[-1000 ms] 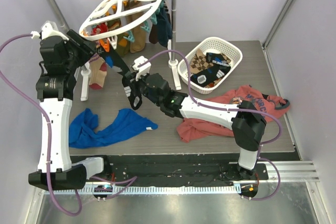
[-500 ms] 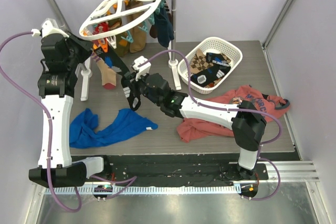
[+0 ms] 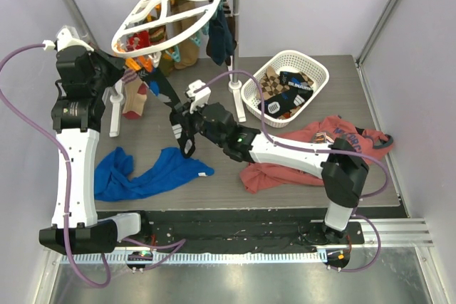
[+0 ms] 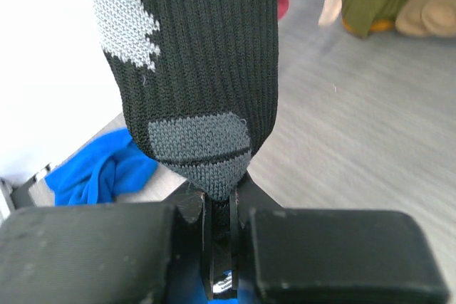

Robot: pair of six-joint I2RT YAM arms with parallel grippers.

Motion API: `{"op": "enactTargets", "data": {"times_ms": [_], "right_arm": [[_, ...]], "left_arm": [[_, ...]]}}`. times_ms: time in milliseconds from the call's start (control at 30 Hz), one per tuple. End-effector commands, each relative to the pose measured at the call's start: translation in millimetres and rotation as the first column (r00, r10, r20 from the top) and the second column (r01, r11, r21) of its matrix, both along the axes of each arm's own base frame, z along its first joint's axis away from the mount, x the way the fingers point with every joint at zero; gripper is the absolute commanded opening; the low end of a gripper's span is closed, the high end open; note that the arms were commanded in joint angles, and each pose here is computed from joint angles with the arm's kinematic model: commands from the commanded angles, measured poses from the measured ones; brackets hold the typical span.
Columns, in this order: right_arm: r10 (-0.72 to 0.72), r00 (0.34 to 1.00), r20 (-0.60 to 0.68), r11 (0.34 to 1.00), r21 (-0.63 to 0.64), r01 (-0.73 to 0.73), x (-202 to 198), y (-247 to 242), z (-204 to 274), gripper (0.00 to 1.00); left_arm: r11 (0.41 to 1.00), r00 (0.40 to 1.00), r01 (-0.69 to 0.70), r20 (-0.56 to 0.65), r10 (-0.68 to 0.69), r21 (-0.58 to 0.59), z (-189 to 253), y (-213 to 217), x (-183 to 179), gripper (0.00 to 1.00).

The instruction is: Remove the socks clipped to the hanger

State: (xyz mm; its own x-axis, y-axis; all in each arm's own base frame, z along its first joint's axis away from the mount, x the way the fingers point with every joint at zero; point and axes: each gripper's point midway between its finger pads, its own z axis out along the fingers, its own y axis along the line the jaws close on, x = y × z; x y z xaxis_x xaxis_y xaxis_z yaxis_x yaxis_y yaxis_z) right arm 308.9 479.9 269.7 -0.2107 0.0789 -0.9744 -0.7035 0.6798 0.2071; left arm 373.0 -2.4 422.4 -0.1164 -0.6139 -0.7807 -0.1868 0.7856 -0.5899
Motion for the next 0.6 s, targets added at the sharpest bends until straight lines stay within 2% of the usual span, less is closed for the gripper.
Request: {"op": "enactTargets", "data": {"times_ms": [0, 100, 133, 167, 233, 333, 433, 567], "right_arm": [[-0.028, 1.000, 0.003, 0.995, 0.094, 0.028, -12.5, -34.6, 44.7, 0.01], [-0.047, 0.999, 0.011, 0.993, 0.108, 0.045, -14.3, -53.4, 52.1, 0.01], [-0.053, 0.999, 0.012, 0.993, 0.110, 0.051, -12.4, -57.5, 53.6, 0.01], [-0.055, 0.998, 0.017, 0.991, 0.120, 0.052, -12.7, -59.5, 59.3, 0.01], [-0.056, 0.998, 0.017, 0.991, 0.120, 0.054, -9.4, -61.6, 61.6, 0.01], [-0.050, 0.999, 0.020, 0.989, 0.137, 0.047, -7.3, -60.8, 70.9, 0.01], [-0.044, 0.999, 0.015, 0.988, 0.150, 0.041, -6.8, -59.1, 74.6, 0.01], [-0.036, 0.999, 0.006, 0.986, 0.164, 0.035, -5.6, -57.5, 75.2, 0.01]], "left_arm": [[1.000, 0.998, -0.003, 0.057, 0.002, 0.023, 21.8, 1.4, -4.8, 0.00], [1.000, 0.998, 0.007, 0.063, -0.008, 0.021, 23.8, -0.7, -8.3, 0.02], [1.000, 0.997, 0.017, 0.070, -0.019, 0.019, 25.6, -2.7, -9.6, 0.07], [1.000, 0.997, 0.026, 0.072, -0.027, 0.013, 24.9, -4.8, -10.6, 0.27], [0.998, 0.994, 0.056, 0.096, -0.056, 0.002, 29.1, -10.5, -18.4, 0.53], [0.994, 0.985, 0.106, 0.139, -0.104, -0.006, 29.8, -20.2, -24.8, 0.62], [0.987, 0.973, 0.162, 0.170, -0.157, -0.013, 27.8, -30.1, -25.2, 0.64], [0.980, 0.971, 0.193, 0.154, -0.183, -0.052, 18.8, -36.9, -19.3, 0.66]]}}
